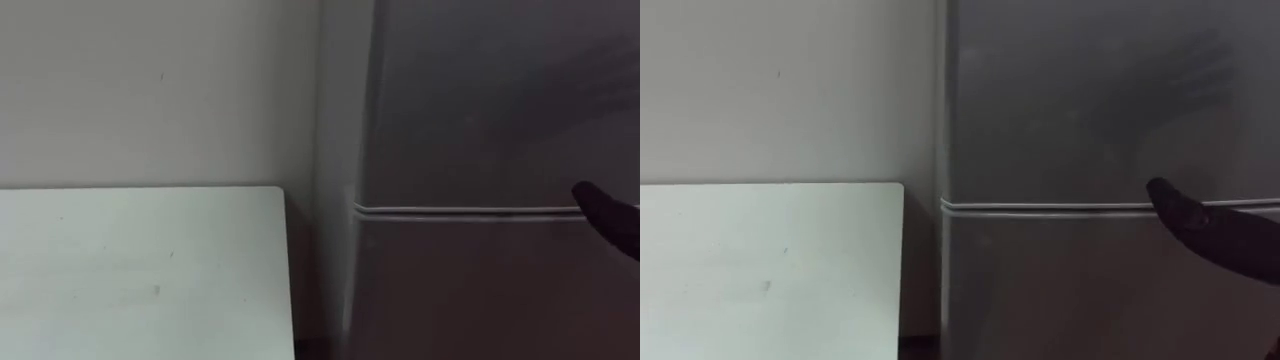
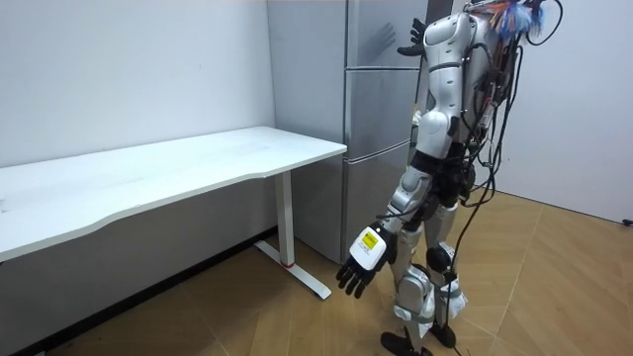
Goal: Put the bottle in the upper fridge
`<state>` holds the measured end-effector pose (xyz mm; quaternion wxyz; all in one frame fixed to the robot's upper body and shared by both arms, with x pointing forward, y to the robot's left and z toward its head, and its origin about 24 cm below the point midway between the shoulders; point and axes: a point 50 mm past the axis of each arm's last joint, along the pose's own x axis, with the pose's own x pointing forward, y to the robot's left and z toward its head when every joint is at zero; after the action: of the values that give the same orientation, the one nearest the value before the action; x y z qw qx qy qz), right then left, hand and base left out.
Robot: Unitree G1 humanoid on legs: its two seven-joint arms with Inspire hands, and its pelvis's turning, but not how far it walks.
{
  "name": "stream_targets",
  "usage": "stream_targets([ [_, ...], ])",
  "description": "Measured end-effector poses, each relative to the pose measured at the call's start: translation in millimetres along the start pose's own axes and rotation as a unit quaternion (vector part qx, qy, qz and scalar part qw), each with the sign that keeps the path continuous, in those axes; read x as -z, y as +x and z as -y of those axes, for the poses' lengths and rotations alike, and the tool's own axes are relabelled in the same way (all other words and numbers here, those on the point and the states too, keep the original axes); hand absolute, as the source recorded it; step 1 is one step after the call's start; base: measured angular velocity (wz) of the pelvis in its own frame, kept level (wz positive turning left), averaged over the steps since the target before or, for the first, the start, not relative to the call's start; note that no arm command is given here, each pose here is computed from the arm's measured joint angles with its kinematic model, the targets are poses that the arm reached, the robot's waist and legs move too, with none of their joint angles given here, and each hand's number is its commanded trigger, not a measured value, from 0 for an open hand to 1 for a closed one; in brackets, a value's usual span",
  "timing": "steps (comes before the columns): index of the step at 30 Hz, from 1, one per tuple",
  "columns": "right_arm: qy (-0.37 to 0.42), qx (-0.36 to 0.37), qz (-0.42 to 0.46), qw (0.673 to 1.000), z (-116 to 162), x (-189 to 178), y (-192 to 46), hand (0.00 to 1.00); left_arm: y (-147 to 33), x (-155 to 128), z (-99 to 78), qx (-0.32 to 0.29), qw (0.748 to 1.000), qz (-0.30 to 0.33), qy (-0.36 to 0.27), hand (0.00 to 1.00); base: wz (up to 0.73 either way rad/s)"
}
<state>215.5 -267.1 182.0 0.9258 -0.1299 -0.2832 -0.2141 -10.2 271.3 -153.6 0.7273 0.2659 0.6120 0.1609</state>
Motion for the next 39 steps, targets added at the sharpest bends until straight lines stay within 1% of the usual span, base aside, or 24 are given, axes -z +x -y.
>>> stream_targets([
  [5, -0.029, -0.019, 0.011, 0.999, -4, -1, -1, 0.0, 0.0, 0, 0.8, 0.009, 1.0, 0.001, 0.002, 0.0, 0.0],
  [9, -0.059, -0.043, 0.02, 0.997, -13, 0, -4, 0.0, 0.3, -1, 0.8, 0.012, 1.0, 0.004, 0.007, 0.0, 0.04],
  [20, -0.056, -0.061, 0.016, 0.996, -20, 2, -7, 0.0, -0.4, 2, 1.3, 0.015, 1.0, 0.0, 0.008, 0.0, 0.05],
  [32, -0.073, -0.067, -0.03, 0.995, -14, 29, -10, 0.0, 0.1, 1, 0.7, 0.014, 1.0, 0.0, 0.011, 0.0, 0.0],
  [36, -0.082, -0.065, -0.06, 0.993, -9, 43, -12, 0.0, 0.3, -2, 0.1, 0.012, 1.0, 0.004, 0.01, 0.0, 0.02],
  [39, -0.069, -0.055, -0.087, 0.992, -4, 52, -13, 0.0, 0.4, -4, -1.0, 0.009, 1.0, 0.011, 0.008, 0.0, 0.0],
])
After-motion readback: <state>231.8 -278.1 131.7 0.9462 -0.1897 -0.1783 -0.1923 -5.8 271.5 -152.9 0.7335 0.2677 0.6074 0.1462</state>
